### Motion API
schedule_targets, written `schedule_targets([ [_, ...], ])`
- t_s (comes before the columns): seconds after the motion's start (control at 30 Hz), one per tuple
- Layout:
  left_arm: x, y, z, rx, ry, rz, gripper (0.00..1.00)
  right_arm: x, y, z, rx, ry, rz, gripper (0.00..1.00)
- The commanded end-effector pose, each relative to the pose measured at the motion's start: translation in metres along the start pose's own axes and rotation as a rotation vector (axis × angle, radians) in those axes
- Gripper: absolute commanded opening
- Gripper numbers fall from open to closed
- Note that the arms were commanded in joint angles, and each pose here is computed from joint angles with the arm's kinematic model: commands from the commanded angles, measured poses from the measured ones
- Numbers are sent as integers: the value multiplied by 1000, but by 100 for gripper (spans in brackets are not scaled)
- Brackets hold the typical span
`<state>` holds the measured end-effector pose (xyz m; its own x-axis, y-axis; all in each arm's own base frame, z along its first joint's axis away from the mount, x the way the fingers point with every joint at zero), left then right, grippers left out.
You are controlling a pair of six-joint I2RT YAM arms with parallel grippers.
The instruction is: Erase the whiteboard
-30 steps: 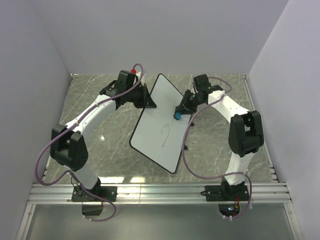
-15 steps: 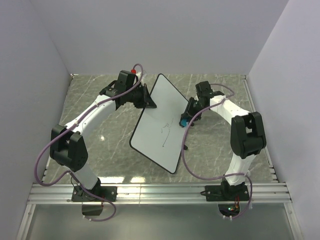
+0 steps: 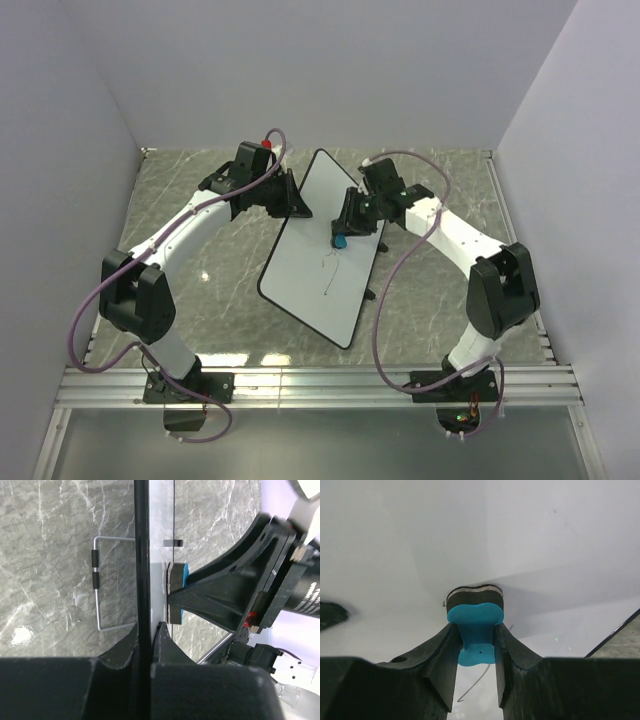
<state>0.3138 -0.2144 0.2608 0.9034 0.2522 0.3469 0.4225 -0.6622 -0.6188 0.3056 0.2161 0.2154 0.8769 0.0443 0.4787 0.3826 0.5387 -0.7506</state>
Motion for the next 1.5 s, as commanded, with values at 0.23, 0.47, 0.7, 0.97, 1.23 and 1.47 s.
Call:
schedule_targets([
  [0.23, -48, 26, 48, 252, 185, 188, 0, -79, 20, -23, -57, 29, 187, 0],
  [0.47, -50, 28, 48, 234, 180, 200, 0, -81, 4, 2, -28, -70, 156, 0],
  [0.7, -48, 30, 46, 233, 180, 203, 0, -73, -20, 59, 125, -249, 73, 0],
  [0.97, -48, 32, 46, 233, 183, 205, 0, -74, -35, 76, 192, -310, 11, 0],
  [1.23, -48, 32, 46, 230, 186, 202, 0, -69, -15, 37, -36, -204, -16, 0],
  [1.47, -46, 33, 44, 227, 185, 204, 0, -56, -3, -3, -156, -83, -12, 0],
])
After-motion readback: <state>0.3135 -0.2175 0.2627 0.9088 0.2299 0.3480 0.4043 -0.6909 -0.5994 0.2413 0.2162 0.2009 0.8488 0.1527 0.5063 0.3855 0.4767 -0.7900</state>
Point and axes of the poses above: each gripper's point midway between its finger pads, its own y axis out along the fingers, its own z axis along the line the jaws close on, x = y × z, the point moved 9 cm from there along -y, back along the fingers, and after that the axes turned 12 degrees about -y, right-handed, at the moved point
